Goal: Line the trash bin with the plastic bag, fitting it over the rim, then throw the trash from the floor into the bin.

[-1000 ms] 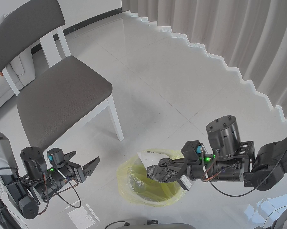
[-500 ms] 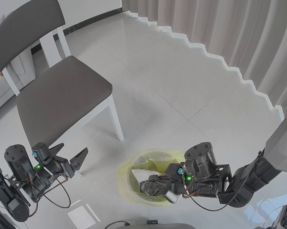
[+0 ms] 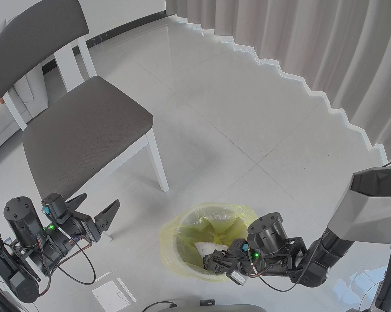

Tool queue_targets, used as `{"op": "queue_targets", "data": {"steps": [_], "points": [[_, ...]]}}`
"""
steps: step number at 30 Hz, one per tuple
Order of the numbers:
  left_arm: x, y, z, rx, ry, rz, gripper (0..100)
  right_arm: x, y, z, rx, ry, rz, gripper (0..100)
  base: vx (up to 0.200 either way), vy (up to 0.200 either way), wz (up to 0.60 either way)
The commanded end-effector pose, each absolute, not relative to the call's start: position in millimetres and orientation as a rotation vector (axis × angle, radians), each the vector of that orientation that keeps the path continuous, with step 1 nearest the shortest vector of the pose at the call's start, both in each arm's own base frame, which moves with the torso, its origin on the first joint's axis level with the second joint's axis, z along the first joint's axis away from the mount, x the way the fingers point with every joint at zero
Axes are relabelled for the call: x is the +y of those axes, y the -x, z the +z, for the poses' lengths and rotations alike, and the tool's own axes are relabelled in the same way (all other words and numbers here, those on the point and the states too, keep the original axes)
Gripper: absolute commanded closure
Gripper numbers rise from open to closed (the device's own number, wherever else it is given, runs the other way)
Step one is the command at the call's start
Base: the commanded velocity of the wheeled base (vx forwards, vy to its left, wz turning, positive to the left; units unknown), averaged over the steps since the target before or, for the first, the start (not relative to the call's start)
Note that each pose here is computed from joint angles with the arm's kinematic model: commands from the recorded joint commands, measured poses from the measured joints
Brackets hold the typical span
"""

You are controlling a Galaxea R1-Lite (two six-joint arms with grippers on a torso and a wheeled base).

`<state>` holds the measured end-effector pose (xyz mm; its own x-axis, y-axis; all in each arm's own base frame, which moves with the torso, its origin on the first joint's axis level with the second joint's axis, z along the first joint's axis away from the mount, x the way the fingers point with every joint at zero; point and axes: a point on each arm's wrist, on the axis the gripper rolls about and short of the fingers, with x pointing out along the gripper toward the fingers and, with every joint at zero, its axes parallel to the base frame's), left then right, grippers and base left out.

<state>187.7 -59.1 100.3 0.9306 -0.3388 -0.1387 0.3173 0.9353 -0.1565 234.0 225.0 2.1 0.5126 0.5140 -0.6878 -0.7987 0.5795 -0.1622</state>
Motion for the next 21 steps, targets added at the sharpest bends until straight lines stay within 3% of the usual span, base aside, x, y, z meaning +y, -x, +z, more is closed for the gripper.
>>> {"op": "queue_targets", "data": {"steps": [1,11,21], "points": [[-58,-184,101,0.159,0.135,-0.335,0,227,-266,-6,0.626,0.475,0.776,100,0.0,0.0,0.0],[-56,-184,102,0.152,0.138,-0.32,0,229,-324,12,0.613,0.472,0.708,100,0.0,0.0,0.0],[-55,-184,102,0.152,0.138,-0.302,0,245,-341,37,0.543,0.489,0.721,100,0.0,0.0,0.0]]}}
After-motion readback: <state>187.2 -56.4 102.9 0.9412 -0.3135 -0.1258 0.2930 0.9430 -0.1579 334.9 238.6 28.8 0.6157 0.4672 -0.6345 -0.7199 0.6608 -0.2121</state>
